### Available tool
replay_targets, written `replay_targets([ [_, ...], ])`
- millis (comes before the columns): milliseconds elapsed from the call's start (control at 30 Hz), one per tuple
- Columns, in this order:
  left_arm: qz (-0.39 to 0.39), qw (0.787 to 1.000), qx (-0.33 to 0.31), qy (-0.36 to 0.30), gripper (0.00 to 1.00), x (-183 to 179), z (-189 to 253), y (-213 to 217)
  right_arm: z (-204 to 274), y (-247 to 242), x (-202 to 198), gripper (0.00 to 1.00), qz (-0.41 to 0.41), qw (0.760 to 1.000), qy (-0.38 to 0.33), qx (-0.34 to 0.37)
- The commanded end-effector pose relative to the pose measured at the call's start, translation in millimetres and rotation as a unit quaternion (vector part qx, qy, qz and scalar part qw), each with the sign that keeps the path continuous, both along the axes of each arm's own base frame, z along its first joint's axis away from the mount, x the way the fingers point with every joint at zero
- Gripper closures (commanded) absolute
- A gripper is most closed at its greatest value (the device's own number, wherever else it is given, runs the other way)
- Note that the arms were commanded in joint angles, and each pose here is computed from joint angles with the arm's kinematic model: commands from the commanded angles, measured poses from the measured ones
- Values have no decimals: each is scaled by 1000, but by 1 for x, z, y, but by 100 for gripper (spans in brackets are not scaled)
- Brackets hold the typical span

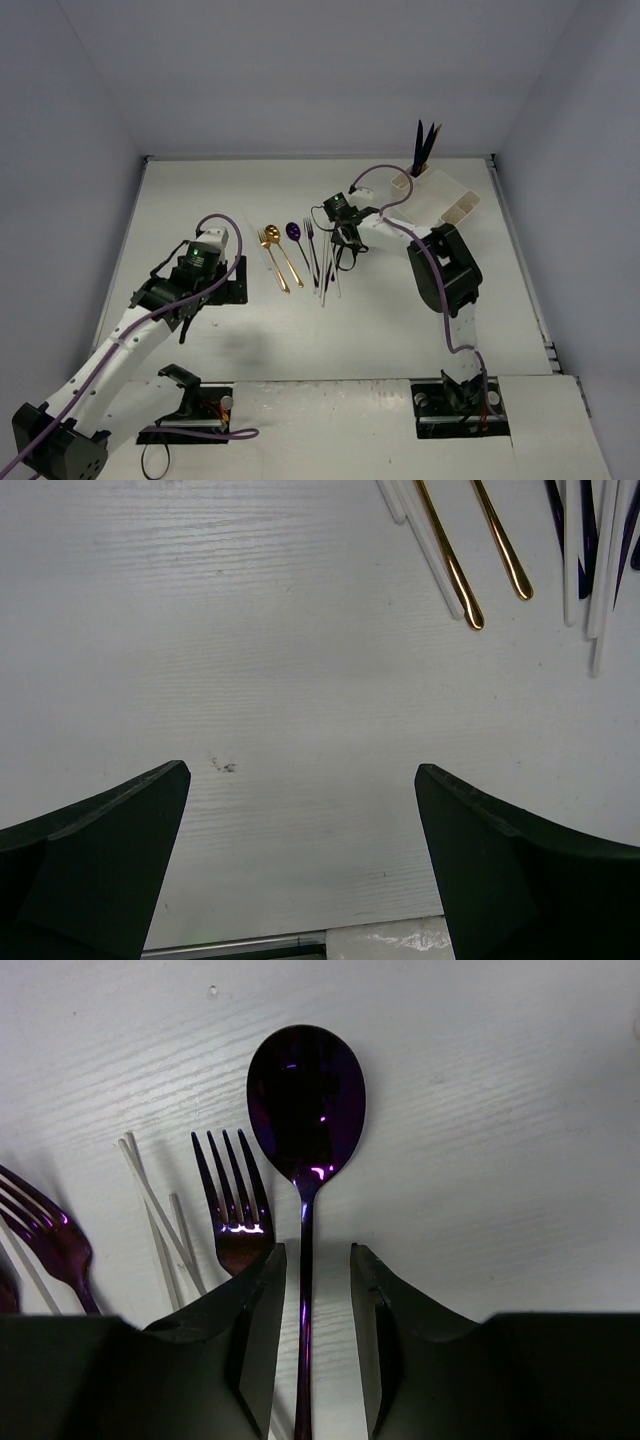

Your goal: Sort the eating utensils into containers

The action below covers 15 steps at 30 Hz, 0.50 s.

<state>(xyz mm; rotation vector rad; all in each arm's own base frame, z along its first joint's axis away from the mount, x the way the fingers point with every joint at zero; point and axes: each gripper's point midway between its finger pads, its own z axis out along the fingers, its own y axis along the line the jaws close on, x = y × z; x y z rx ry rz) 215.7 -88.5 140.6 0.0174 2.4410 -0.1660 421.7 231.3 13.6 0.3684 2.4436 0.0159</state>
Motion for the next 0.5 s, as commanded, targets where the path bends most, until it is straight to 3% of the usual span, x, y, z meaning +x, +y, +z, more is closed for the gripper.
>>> replay_targets([
  [0, -3, 1000, -8, -27, 5, 8, 11, -2, 7, -1, 10, 73, -19, 999, -23, -14],
  [167, -4, 1000, -9, -29, 5, 8, 12, -2, 0, -11, 6, 81, -23, 999, -18, -34],
  [333, -5, 999, -9, -30, 5, 8, 13, -2, 6, -22, 5, 99, -23, 998, -21, -47],
  [467, -5, 1000, -9, -29, 5, 8, 12, -2, 31, -21, 11, 100, -10, 998, -43, -44],
])
